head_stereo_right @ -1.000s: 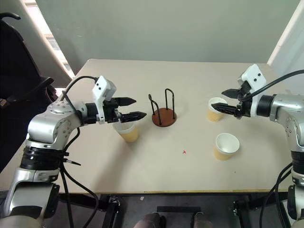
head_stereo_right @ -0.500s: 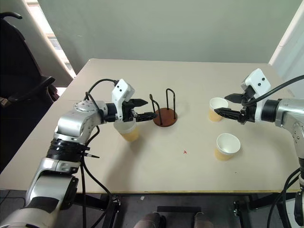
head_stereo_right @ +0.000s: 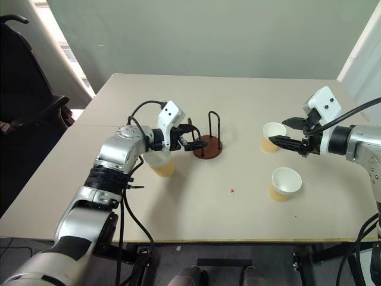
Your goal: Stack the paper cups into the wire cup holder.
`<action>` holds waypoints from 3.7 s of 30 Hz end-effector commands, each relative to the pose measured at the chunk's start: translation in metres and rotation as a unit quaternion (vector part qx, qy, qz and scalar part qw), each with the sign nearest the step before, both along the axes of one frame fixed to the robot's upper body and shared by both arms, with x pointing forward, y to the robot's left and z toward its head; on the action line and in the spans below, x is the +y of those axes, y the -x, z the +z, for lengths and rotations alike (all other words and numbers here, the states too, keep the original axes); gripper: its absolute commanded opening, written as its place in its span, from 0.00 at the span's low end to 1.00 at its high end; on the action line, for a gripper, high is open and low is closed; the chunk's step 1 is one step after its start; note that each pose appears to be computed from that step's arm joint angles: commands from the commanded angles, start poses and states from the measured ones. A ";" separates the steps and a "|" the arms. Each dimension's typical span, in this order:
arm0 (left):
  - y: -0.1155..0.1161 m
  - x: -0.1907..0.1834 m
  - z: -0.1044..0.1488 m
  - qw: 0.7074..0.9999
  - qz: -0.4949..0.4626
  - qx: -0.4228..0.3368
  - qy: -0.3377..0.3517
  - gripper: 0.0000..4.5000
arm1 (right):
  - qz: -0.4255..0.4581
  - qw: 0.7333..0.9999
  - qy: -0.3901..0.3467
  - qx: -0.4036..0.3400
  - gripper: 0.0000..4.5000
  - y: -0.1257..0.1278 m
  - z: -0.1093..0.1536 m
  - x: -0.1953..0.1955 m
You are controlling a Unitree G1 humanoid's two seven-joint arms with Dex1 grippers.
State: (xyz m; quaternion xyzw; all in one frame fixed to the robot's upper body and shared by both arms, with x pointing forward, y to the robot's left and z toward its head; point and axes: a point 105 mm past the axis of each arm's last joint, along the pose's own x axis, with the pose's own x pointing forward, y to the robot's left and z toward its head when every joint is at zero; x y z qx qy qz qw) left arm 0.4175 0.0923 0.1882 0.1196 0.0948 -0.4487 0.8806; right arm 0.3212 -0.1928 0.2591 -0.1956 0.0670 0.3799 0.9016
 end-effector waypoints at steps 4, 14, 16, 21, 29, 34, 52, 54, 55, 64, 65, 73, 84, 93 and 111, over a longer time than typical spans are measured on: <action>-0.011 -0.010 0.018 0.999 0.003 -0.038 -0.002 1.00 | 0.004 0.999 0.000 -0.037 0.75 0.003 0.020 0.001; -0.021 -0.003 0.027 0.998 0.038 -0.051 0.016 1.00 | -0.002 0.999 0.000 -0.034 0.75 0.004 0.017 -0.002; -0.020 -0.002 0.028 0.998 0.036 -0.051 0.019 0.96 | -0.003 0.999 0.001 -0.034 0.76 0.005 0.017 -0.002; -0.017 -0.009 0.029 0.998 0.017 -0.045 0.028 0.64 | -0.005 0.999 0.004 -0.035 0.76 0.005 0.017 -0.003; 0.001 -0.026 0.029 0.997 -0.057 -0.038 0.016 0.01 | -0.013 0.999 0.009 -0.038 0.76 0.011 0.018 -0.007; 0.019 -0.032 0.035 0.991 -0.125 -0.041 0.011 0.01 | -0.023 0.999 0.014 -0.041 0.76 0.016 0.021 -0.011; 0.070 -0.079 0.024 0.963 -0.266 0.001 0.035 0.01 | 0.007 1.000 0.015 0.013 0.76 0.068 0.037 -0.017; 0.075 -0.084 0.016 0.962 -0.270 0.013 0.036 0.01 | 0.011 1.000 0.018 0.017 0.76 0.068 0.034 -0.015; 0.077 -0.085 0.012 0.961 -0.273 0.018 0.035 0.01 | 0.012 1.000 0.019 0.018 0.76 0.067 0.033 -0.014; 0.094 -0.082 -0.013 0.955 -0.293 0.046 0.006 0.01 | 0.024 0.999 0.029 0.005 0.76 0.059 0.033 -0.007; 0.097 -0.082 -0.013 0.952 -0.301 0.049 0.006 0.01 | 0.030 0.999 0.031 0.003 0.76 0.058 0.034 -0.005; 0.100 -0.073 -0.020 0.948 -0.313 0.034 -0.037 0.44 | 0.065 0.997 0.047 0.005 0.76 0.050 0.032 0.006; 0.093 -0.043 -0.015 0.949 -0.296 -0.032 -0.107 1.00 | 0.079 0.990 0.114 -0.027 0.76 0.012 0.041 0.009; 0.095 -0.024 0.019 0.953 -0.287 -0.055 -0.081 1.00 | 0.079 0.972 0.222 -0.014 0.76 -0.028 0.004 0.008; 0.090 0.005 0.052 0.971 -0.229 -0.063 -0.043 1.00 | 0.055 0.951 0.301 0.034 0.76 -0.091 -0.032 -0.008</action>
